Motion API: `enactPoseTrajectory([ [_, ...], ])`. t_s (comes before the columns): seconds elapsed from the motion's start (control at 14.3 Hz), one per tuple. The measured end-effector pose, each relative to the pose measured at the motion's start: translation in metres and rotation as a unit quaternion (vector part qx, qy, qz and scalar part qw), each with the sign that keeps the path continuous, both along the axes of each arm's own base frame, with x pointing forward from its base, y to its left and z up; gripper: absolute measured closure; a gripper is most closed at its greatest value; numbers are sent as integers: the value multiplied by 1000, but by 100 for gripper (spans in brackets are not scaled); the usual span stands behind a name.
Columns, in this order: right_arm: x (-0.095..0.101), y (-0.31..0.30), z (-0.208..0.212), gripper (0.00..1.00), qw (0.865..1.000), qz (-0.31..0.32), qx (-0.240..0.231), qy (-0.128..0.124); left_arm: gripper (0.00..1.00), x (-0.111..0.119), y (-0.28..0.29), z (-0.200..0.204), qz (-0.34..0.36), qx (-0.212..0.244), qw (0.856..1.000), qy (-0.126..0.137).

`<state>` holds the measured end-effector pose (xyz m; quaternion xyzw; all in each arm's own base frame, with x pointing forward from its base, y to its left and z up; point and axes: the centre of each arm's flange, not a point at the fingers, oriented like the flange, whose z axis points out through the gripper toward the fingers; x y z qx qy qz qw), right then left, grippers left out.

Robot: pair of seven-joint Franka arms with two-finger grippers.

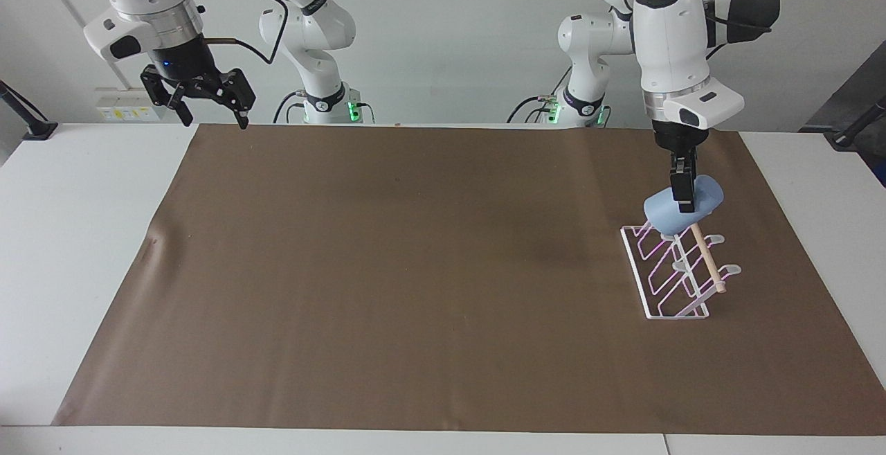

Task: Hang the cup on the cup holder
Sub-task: 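Move the cup over the wire rack with the left gripper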

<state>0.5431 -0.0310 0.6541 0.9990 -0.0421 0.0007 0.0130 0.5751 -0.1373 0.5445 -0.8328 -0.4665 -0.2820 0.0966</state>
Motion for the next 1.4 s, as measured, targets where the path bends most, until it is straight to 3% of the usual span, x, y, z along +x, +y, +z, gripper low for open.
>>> enactPoseTrajectory([
  [1.12, 1, 1, 0, 0, 1000, 1, 1, 0, 26, 0, -4, 1, -15, 28, 999, -7],
  [1.4, 1, 1, 0, 0, 1000, 1, 1, 0, 26, 3, -3, -3, -26, 57, 998, -10],
])
